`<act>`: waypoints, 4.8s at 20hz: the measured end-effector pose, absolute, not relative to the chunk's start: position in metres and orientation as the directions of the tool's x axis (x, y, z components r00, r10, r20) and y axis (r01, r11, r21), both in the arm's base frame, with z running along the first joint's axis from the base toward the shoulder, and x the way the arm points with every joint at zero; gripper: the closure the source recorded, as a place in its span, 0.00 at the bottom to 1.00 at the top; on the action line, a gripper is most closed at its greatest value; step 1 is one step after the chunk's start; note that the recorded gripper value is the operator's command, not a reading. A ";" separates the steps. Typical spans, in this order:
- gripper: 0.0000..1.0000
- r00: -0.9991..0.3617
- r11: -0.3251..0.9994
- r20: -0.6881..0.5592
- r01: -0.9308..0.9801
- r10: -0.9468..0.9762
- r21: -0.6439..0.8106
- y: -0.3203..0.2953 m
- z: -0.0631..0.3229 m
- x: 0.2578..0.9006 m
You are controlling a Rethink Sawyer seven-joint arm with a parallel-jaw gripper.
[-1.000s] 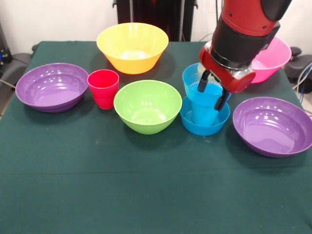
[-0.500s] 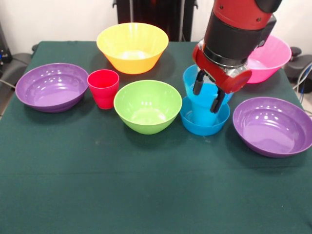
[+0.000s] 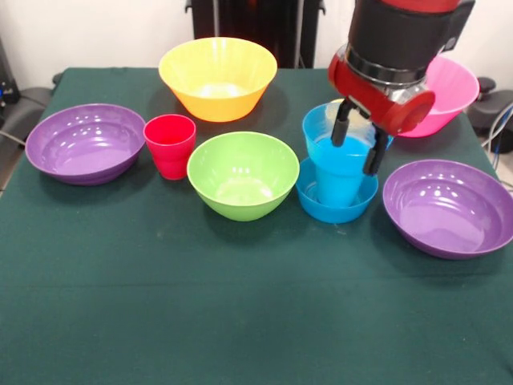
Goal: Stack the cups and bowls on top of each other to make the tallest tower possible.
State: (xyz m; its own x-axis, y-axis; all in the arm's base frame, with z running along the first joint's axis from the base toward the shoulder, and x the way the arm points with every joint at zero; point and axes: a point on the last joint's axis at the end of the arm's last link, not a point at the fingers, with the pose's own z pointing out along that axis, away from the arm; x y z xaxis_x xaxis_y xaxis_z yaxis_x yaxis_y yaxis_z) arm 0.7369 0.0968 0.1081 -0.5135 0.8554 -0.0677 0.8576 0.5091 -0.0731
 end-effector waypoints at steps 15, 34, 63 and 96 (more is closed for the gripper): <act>0.00 -0.510 0.511 0.031 0.853 0.859 -0.104 0.113 0.133 0.729; 0.00 -0.474 0.478 0.061 0.874 0.878 -0.085 0.083 0.163 0.736; 0.00 -0.484 0.489 0.073 0.866 0.872 -0.104 0.086 0.174 0.714; 0.00 -0.419 0.441 0.153 0.882 0.895 -0.166 0.086 0.162 0.581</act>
